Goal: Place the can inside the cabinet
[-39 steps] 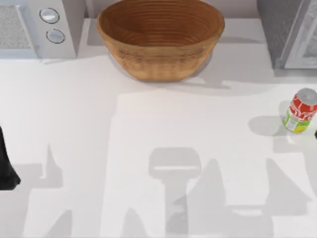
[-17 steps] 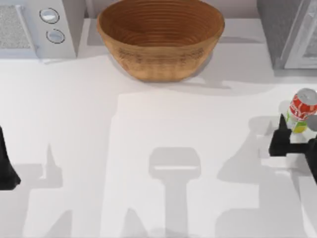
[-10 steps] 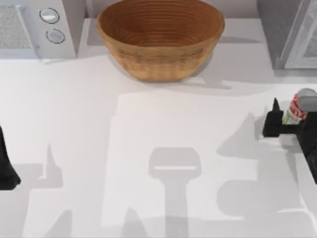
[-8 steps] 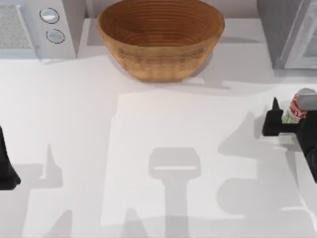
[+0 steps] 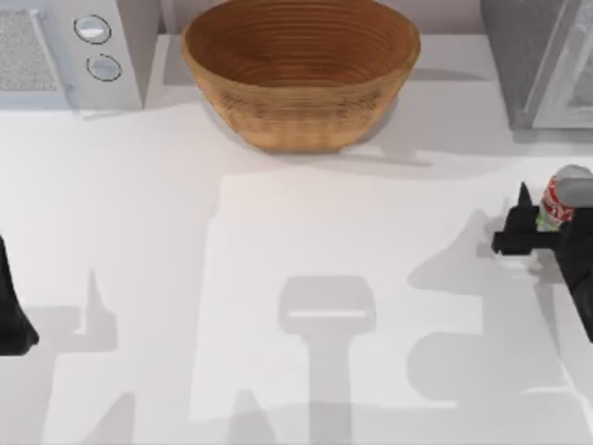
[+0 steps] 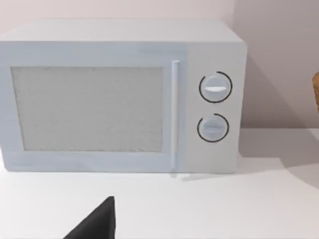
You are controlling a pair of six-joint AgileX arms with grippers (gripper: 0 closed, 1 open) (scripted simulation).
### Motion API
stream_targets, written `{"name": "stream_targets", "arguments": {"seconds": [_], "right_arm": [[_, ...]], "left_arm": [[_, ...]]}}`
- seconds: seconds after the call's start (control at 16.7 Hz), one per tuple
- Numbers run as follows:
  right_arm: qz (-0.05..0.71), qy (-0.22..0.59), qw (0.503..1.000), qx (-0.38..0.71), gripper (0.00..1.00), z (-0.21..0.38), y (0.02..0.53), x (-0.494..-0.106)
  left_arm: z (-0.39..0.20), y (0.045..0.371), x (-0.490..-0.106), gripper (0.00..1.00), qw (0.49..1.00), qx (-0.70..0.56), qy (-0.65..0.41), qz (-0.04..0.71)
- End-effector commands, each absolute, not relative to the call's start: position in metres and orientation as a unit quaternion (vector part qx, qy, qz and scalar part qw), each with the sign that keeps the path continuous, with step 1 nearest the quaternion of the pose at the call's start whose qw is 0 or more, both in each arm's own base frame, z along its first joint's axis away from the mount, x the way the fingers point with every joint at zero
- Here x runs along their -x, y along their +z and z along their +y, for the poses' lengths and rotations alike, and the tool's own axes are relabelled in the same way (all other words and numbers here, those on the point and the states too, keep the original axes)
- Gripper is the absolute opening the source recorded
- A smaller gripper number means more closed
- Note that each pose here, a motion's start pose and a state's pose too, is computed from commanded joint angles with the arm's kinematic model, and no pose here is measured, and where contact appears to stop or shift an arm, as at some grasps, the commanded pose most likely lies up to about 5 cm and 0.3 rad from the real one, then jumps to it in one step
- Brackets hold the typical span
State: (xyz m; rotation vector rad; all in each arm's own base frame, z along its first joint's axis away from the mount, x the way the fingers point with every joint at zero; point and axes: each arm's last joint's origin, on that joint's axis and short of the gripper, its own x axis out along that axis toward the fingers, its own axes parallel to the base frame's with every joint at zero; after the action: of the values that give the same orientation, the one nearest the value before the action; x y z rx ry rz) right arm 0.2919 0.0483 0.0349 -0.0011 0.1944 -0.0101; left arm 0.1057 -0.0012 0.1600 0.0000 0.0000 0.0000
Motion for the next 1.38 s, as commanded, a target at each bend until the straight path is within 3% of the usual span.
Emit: {"name": "stream_targets", "arguments": {"seconds": [0.48,1.08,1.38], "right_arm": [[0.097,-0.005,0.995,0.001,0.02,0.048,0.035,-0.292],[0.097,-0.005,0.995,0.0,0.0,0.048,0.036,-0.292],[0.087,-0.003,0.996,-0.001,0.0,0.051,0.066,-0.303]], "left_arm": [[-0.001,0.16,-0.106,1.0,1.0,0.0,0.0,0.0],[-0.001,0.16,-0.106,1.0,1.0,0.0,0.0,0.0],[-0.001,0.16,-0.106,1.0,1.0,0.0,0.0,0.0]]}}
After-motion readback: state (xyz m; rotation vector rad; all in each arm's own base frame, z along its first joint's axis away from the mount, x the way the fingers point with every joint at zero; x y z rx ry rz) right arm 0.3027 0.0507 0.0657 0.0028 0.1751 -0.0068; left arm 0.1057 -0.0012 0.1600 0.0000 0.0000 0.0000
